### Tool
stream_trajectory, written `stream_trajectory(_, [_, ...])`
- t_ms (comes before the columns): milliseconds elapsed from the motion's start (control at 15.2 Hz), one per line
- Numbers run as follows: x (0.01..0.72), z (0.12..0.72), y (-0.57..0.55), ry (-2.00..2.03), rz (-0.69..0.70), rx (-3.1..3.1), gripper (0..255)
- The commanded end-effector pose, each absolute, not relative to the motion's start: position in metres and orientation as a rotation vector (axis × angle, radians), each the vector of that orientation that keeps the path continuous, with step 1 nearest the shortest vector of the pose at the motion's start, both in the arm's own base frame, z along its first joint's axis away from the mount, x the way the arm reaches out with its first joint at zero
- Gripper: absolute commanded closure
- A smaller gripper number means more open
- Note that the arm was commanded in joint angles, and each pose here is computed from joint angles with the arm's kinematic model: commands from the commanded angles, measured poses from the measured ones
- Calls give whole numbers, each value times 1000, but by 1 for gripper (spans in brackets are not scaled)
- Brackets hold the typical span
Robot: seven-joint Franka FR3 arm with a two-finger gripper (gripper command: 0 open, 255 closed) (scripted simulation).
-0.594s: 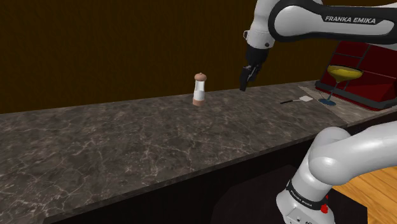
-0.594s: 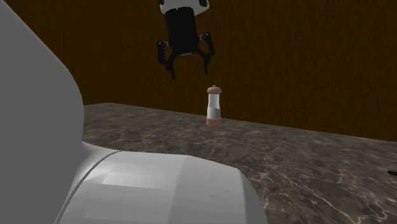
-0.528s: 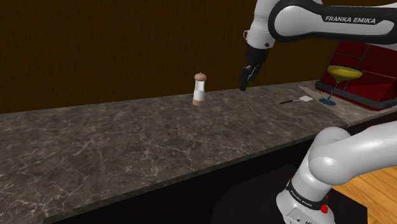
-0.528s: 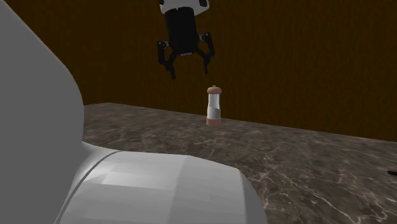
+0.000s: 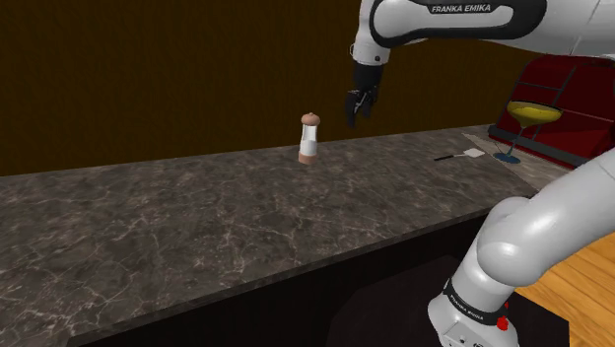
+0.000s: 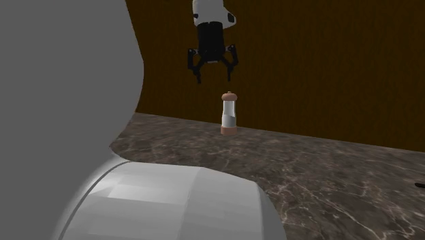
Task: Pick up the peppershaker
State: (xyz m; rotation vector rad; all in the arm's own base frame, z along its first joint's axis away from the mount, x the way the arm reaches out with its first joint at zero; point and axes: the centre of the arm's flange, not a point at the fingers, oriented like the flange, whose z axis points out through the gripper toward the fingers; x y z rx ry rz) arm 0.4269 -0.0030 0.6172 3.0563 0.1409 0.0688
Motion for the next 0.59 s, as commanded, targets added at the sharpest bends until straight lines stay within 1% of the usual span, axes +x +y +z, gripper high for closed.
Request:
stream_trajectory(0, [457,615,-11,134,42,3077,0])
stream_trajectory(528, [571,605,-43,107,-64,3159,0])
